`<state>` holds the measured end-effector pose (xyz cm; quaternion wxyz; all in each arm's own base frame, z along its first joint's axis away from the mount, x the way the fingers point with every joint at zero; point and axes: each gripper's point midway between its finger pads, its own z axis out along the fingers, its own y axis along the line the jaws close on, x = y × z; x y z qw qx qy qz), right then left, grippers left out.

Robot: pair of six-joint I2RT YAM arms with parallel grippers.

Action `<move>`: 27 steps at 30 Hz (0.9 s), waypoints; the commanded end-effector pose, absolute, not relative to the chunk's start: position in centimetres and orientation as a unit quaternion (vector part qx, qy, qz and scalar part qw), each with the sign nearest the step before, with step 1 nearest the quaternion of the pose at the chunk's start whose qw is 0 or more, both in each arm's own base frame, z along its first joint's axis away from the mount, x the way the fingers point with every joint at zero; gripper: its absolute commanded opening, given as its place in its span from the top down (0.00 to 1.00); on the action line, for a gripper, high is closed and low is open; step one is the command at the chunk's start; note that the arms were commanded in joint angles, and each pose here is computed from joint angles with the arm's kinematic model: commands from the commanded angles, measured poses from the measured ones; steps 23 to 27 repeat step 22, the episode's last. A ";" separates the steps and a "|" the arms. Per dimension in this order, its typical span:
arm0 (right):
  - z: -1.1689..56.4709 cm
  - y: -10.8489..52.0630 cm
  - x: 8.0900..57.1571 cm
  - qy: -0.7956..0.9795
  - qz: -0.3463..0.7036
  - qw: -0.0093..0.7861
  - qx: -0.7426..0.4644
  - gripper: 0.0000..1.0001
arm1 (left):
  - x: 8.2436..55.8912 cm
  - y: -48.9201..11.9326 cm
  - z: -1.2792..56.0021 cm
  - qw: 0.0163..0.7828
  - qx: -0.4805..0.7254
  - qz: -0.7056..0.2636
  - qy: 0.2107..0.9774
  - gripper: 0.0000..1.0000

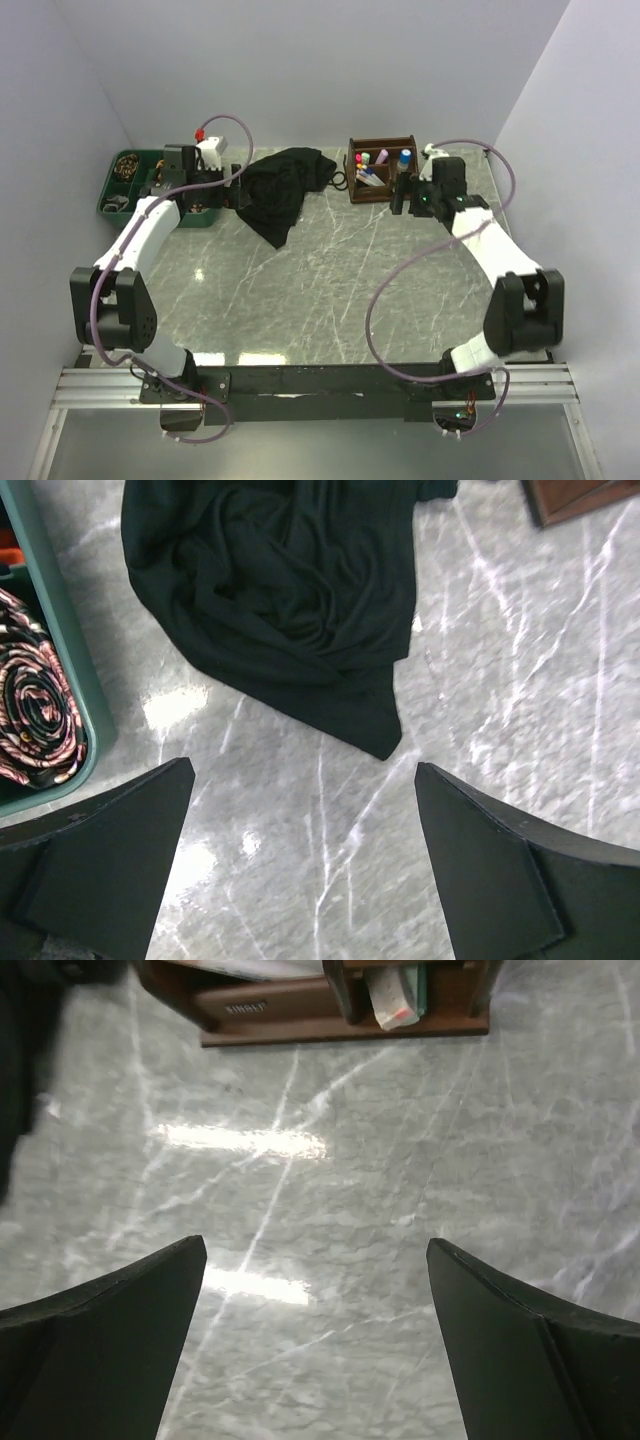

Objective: Sort the stationery into containers
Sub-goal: Reset both arms

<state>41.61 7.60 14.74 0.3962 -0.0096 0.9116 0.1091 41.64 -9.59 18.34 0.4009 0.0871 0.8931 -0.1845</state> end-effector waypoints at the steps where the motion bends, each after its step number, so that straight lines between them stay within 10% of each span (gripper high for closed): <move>1: 17.8 6.5 39.5 0.888 0.105 0.444 0.056 0.00 | 41.8 -10.4 22.8 0.460 0.073 -0.208 0.860 0.01; 27: 19.8 4.3 28.2 0.878 0.071 0.474 0.012 0.00 | 41.4 -9.0 22.6 0.486 0.055 -0.173 0.855 0.01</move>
